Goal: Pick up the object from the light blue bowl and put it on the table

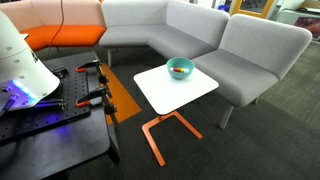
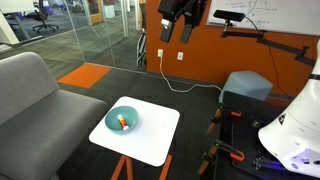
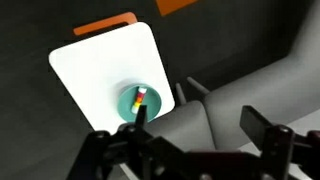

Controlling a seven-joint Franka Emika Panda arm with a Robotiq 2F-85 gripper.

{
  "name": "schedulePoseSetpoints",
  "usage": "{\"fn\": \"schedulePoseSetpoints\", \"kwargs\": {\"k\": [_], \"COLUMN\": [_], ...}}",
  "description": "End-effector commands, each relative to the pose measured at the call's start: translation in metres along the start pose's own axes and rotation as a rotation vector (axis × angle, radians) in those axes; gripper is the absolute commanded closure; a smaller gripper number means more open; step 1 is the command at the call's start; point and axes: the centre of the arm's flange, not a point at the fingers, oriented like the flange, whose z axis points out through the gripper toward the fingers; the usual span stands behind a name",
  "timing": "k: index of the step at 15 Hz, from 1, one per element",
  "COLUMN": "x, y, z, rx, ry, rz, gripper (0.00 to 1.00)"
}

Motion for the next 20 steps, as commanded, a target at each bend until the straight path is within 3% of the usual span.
{"fn": "schedulePoseSetpoints", "kwargs": {"k": [1,5,9,12,18,20], "x": [0.000,0.000,0.040,0.081,0.156,0.178], "y": [0.000,0.000,0.007,0.024,0.041,0.047], "z": [0.000,0.000,0.041,0.103,0.237,0.277], "rx": [0.000,0.000,-0.075,-0.140,-0.121,-0.154], "ry": [0.000,0.000,0.026,0.035,-0.050,-0.056], "rz": [0.000,0.000,0.072,0.128,0.247,0.284], "gripper": [0.00,0.00,0.00,0.00,0.00,0.00]}}
